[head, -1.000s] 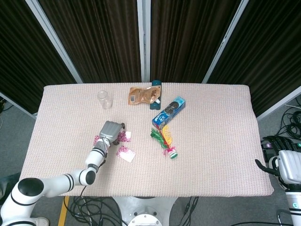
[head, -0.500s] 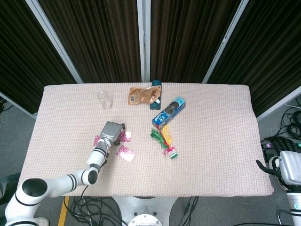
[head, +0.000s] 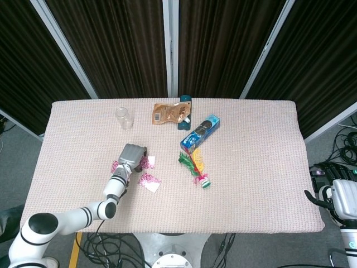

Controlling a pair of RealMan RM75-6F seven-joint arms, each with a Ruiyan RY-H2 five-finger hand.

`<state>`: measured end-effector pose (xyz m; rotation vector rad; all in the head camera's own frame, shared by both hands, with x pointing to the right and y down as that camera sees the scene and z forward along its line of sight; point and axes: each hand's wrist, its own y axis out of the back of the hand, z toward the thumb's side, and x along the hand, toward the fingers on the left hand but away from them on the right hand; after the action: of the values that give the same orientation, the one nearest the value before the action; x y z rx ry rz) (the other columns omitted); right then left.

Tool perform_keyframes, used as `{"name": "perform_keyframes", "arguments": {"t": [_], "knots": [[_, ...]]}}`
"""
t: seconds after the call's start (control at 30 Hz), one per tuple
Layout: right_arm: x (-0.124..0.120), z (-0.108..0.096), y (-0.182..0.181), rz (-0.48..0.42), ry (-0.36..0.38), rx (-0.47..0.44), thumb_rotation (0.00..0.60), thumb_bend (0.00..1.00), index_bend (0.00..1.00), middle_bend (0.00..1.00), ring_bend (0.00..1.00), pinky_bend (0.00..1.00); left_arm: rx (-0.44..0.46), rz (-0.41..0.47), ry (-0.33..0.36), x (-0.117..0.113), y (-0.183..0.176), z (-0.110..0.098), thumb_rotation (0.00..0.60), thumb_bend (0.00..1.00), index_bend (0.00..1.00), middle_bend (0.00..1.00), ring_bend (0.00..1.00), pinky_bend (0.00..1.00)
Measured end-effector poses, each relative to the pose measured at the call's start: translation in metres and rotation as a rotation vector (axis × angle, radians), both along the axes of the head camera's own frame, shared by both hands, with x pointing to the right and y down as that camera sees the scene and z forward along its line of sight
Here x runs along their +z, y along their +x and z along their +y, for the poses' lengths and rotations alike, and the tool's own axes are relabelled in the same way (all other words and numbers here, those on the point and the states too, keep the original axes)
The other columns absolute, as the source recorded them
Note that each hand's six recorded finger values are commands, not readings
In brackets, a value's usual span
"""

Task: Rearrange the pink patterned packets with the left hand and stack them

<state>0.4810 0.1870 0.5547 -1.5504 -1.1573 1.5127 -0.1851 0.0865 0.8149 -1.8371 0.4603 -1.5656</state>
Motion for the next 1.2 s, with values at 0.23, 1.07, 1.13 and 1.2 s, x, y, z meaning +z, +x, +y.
{"name": "perform_keyframes", "arguments": {"t": [0.23, 1.07, 1.13, 1.2], "knots": [[0.0, 0.0, 0.0, 0.001, -0.001, 0.002, 0.483, 0.13, 0.24, 0.2, 0.14, 0.14, 0.012, 0.007, 0.009, -0.003, 0.0, 0.0, 0.6, 0.28, 0.49, 0.86, 0.84, 0.94], [0.003, -0.002, -0.002, -0.014, -0.003, -0.003, 0.484, 0.13, 0.24, 0.2, 0.14, 0.14, 0.218, 0.146, 0.004, -0.071, 0.008, 0.032, 0.6, 0.28, 0.49, 0.85, 0.84, 0.93], [0.002, -0.002, -0.002, -0.014, -0.001, -0.004, 0.488, 0.13, 0.24, 0.2, 0.14, 0.14, 0.236, 0.142, -0.002, -0.073, 0.006, 0.041, 0.6, 0.28, 0.49, 0.85, 0.84, 0.93], [0.002, -0.001, -0.001, -0.014, -0.001, -0.003, 0.485, 0.13, 0.24, 0.2, 0.14, 0.14, 0.246, 0.132, -0.001, -0.073, 0.003, 0.046, 0.6, 0.28, 0.49, 0.85, 0.84, 0.93]]}}
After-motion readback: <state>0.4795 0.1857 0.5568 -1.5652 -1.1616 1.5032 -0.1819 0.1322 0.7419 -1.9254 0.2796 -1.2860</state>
